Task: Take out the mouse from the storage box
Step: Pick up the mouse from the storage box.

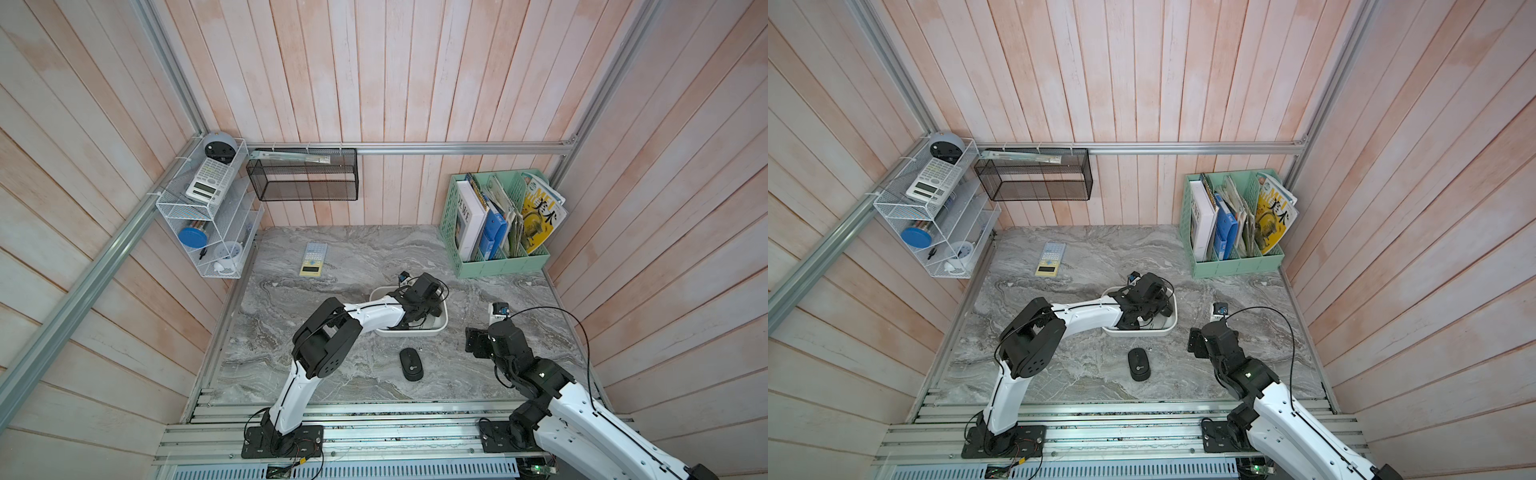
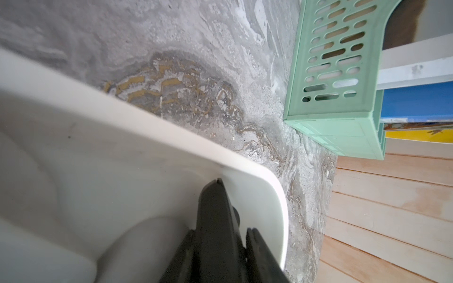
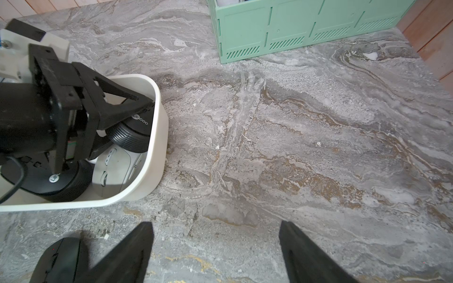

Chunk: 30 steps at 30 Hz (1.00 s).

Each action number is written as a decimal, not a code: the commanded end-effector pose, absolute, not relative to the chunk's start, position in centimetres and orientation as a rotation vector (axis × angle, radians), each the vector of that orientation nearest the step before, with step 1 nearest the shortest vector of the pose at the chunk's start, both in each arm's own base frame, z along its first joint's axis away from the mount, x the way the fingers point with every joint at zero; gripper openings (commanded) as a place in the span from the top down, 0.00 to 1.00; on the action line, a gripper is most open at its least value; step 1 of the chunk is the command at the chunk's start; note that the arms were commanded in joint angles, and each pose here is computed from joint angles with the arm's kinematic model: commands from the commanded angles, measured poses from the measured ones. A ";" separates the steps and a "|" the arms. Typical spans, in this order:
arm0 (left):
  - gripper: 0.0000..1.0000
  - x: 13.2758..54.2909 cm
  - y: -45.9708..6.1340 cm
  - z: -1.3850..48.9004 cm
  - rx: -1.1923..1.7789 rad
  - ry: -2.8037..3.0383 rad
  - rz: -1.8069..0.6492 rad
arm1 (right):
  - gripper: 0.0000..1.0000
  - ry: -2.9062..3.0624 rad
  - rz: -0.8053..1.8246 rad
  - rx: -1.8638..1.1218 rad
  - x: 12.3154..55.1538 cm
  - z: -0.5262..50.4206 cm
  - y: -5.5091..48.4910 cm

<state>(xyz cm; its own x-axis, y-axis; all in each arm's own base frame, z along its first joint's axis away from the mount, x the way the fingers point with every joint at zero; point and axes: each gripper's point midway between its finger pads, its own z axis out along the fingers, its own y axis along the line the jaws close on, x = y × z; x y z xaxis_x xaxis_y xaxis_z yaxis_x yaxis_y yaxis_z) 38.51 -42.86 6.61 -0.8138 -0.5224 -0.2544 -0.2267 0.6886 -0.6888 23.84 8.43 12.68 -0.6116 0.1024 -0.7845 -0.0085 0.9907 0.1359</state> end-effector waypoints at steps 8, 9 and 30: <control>0.76 37.0 -42.3 13.6 -0.434 2.331 -1.079 | 0.13 2.215 0.159 0.049 23.9 12.7 8.5; 0.76 36.8 -42.2 13.9 -0.430 2.324 -1.091 | 0.13 2.216 0.158 0.049 23.9 12.6 8.5; 0.79 34.7 -24.4 17.3 -0.624 2.124 -1.016 | 0.13 2.215 0.159 0.036 24.0 12.6 8.6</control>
<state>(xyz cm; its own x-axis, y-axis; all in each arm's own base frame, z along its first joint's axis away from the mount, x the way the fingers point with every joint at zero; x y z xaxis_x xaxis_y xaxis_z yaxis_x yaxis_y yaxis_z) 34.89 -26.99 17.23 -0.6819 -0.6489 -0.3376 -0.1183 0.5532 -0.8246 24.01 8.69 12.88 -0.6042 0.0959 -0.7910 -0.0236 0.9901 0.1380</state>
